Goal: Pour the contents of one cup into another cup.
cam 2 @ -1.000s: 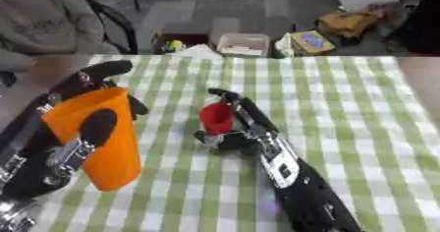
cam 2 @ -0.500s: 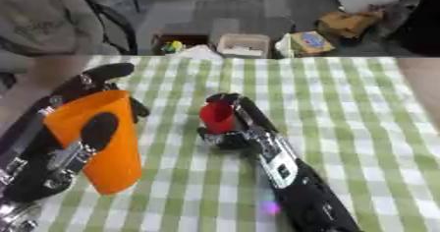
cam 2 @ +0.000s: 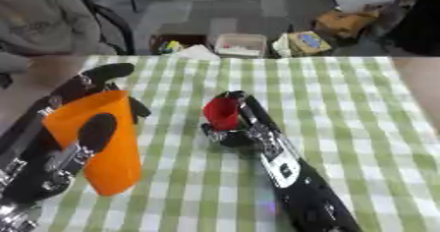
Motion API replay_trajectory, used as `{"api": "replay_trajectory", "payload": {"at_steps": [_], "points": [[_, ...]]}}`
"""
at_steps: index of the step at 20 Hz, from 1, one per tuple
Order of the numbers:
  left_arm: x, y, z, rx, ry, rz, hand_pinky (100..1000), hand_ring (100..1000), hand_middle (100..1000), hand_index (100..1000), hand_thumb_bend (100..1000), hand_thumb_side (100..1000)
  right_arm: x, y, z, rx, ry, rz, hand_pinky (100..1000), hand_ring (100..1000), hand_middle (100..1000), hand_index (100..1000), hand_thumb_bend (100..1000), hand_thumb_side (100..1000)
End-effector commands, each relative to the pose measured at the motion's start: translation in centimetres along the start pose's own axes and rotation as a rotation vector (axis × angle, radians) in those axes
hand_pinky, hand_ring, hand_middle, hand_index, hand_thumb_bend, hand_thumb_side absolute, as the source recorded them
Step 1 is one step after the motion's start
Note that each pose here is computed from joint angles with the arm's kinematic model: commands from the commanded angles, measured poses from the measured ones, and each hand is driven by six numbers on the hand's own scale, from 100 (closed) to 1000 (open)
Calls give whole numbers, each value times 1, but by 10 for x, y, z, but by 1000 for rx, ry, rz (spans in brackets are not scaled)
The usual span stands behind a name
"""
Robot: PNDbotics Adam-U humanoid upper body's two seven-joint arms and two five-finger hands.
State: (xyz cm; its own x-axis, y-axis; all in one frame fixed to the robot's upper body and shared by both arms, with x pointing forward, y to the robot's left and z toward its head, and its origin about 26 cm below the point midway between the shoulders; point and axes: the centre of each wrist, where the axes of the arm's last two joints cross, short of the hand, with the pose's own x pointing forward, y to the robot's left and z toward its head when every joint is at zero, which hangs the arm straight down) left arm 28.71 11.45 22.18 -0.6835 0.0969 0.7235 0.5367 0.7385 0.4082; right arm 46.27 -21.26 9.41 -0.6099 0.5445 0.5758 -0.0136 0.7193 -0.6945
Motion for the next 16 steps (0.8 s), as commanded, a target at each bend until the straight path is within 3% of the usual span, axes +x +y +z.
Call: {"api": "replay_trajectory", "payload": {"at_steps": [1,8,16], "points": [[7,2,-2,-15,-31,-14,146,650,266,888,100,557,-1,-21,-2,-36,-14,25,319,462,100,687,100,100],[6,2,1,-36,-20,-20,148,651,266,888,100,559,0,-58,-6,-93,-49,59,325,461,100,692,100,100],[4,1,3,-70,-8,-25,149,653,266,887,100,563,18,-110,-19,-148,-157,132,340,460,100,694,100,100]]}}
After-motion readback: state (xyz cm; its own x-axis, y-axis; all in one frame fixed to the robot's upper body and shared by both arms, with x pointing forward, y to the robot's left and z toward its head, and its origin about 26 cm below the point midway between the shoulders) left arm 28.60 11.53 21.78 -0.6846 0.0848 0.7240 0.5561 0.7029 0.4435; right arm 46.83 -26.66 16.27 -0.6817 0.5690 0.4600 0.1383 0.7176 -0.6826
